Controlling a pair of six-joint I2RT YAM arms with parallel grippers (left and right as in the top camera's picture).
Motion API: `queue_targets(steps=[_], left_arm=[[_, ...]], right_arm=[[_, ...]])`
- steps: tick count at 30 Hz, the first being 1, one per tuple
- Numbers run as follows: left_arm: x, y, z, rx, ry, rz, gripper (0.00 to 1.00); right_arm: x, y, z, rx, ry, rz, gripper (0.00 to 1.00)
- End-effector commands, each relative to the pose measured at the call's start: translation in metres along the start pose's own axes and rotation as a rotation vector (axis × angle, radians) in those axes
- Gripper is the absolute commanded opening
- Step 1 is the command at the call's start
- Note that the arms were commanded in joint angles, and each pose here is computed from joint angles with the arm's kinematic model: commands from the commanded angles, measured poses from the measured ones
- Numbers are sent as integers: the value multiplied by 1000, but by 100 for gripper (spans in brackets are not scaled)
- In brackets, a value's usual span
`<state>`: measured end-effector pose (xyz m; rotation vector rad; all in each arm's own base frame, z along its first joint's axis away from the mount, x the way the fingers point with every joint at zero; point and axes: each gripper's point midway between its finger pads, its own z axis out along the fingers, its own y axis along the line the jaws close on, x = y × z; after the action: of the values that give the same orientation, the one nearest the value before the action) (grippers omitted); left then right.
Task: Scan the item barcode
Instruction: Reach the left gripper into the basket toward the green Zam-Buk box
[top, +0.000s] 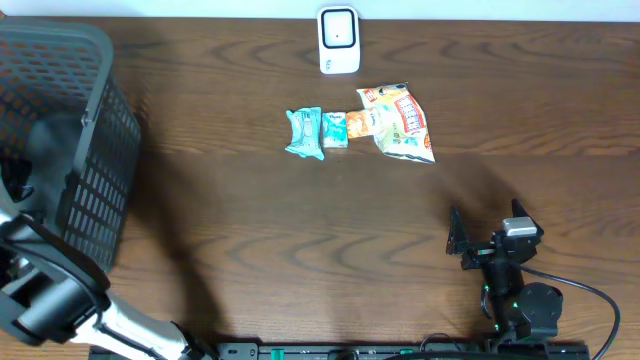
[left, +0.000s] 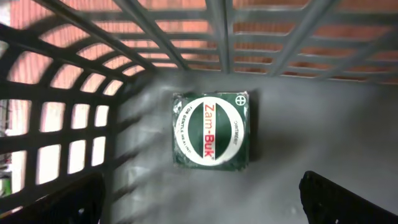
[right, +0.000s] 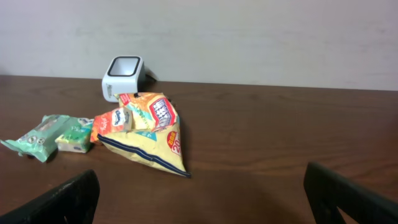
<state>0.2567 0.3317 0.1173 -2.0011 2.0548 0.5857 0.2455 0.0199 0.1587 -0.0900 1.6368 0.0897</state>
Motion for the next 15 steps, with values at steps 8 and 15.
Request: queue_targets(steps=[8, 15], left_arm=[[6, 5, 48, -94, 40, -26, 98], [10, 5, 66, -37, 95, -30, 98]], right_arm=[[0, 2, 0, -5, 0, 17, 99], [0, 2, 0, -5, 0, 17, 99]])
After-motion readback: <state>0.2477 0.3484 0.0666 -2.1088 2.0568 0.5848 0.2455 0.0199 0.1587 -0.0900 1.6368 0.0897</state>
